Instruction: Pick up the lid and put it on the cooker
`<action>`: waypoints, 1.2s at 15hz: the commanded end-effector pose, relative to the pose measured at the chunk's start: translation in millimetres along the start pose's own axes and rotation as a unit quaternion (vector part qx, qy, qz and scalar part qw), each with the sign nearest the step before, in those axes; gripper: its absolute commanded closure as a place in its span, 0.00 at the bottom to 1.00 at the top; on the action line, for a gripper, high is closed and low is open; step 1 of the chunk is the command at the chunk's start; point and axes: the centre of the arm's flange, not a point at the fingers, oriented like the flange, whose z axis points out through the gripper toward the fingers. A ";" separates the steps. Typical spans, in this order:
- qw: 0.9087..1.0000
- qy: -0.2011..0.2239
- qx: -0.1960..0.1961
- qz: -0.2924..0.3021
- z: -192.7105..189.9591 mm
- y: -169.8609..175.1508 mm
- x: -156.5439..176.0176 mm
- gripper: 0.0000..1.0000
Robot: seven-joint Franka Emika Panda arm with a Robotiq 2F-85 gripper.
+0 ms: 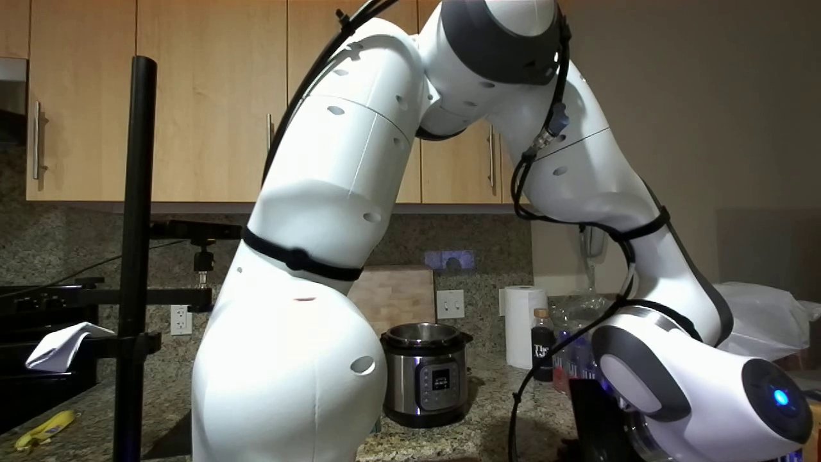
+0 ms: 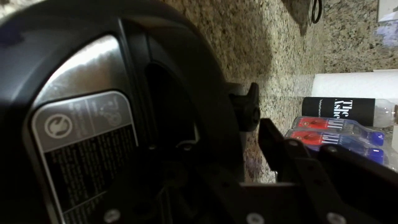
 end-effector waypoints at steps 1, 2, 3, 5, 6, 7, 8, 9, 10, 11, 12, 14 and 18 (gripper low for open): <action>1.000 0.009 0.013 -0.003 -1.5 0.4 -12.0 0.92; 1.000 0.006 0.008 -0.003 -1.0 1.5 -13.3 0.95; 1.000 0.004 0.005 -0.002 -0.8 2.5 -14.4 0.97; 1.000 0.000 -0.001 -0.004 1.1 2.4 -15.2 1.00; 1.000 0.003 -0.005 -0.008 1.7 0.4 -15.8 0.97; 1.000 0.006 -0.006 -0.009 1.5 -1.1 -16.4 0.97; 1.000 0.011 -0.007 -0.013 -0.7 -4.2 -18.2 0.97; 1.000 0.013 -0.007 -0.017 -2.8 -6.8 -19.6 0.96; 1.000 0.015 -0.011 -0.020 -6.4 -12.2 -20.8 0.96; 1.000 0.014 -0.014 -0.022 -9.6 -16.7 -21.6 0.96; 0.999 0.013 -0.015 -0.026 -15.9 -24.2 -24.4 0.96; 0.999 0.008 -0.012 -0.040 -29.4 -37.4 -32.8 0.96; 0.997 0.014 0.002 -0.082 -61.2 -73.8 -57.2 0.96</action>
